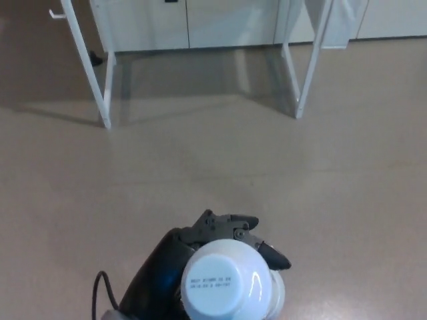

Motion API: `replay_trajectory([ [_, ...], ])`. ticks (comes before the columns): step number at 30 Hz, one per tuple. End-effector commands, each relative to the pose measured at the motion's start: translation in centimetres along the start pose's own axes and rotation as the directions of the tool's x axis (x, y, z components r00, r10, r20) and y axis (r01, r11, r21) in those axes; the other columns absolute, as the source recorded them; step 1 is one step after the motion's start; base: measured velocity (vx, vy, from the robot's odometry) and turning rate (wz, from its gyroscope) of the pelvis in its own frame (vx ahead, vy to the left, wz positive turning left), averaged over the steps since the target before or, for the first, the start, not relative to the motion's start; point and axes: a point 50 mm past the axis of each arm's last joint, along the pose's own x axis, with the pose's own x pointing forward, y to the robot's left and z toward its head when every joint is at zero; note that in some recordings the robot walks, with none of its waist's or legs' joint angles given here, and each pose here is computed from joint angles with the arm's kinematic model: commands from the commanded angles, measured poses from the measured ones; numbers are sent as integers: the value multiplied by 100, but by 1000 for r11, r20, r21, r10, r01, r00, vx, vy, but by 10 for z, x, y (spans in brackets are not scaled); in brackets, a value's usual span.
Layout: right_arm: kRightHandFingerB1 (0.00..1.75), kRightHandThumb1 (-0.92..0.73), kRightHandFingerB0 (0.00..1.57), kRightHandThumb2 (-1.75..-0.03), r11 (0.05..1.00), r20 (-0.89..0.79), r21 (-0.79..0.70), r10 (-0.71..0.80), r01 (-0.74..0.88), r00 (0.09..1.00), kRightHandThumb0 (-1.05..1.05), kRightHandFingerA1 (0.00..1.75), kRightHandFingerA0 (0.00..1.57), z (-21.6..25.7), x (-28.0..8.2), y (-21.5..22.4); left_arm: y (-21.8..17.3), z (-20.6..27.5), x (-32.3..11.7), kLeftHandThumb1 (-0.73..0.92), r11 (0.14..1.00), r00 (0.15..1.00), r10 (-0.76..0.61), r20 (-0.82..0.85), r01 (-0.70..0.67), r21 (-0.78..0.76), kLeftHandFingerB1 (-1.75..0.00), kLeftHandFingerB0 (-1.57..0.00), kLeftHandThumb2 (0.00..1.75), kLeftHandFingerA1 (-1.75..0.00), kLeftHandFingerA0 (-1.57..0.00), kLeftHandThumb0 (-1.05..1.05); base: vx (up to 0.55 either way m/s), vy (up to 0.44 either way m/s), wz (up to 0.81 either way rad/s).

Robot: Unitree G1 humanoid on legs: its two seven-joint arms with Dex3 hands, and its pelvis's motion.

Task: The robot picks up a bottle from a person using its left hand and walk towards the table in frontand put the bottle on the table.

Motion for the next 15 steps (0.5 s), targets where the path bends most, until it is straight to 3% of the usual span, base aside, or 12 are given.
replay_trajectory([
  [1,39,-80,52,-65,1000,-23,-14,-1,0,1000,-55,44,64,-5,-1,-4,0,4,-1,32,1000,1000,6,26,-6,1,-89,-130,96,-107,-144,-47,400,-73,13],
  [5,39,-80,51,-64,1000,-25,-10,7,-7,1000,-55,44,64,-6,-1,-4,-1,3,-2,33,1000,1000,6,15,-6,-14,-88,-130,96,-108,-143,-47,389,-185,-3],
  [10,38,-80,51,-64,1000,-24,-2,11,-11,1000,-54,44,63,-5,-1,-3,2,1,-2,35,999,999,41,2,-41,-13,-89,-132,97,-108,-144,-47,408,-205,52],
  [15,38,-80,51,-64,1000,-22,-4,10,-10,1000,-54,44,63,-4,-1,-4,6,1,0,35,998,998,56,4,-56,-4,-90,-131,97,-108,-144,-49,409,-70,-6],
])
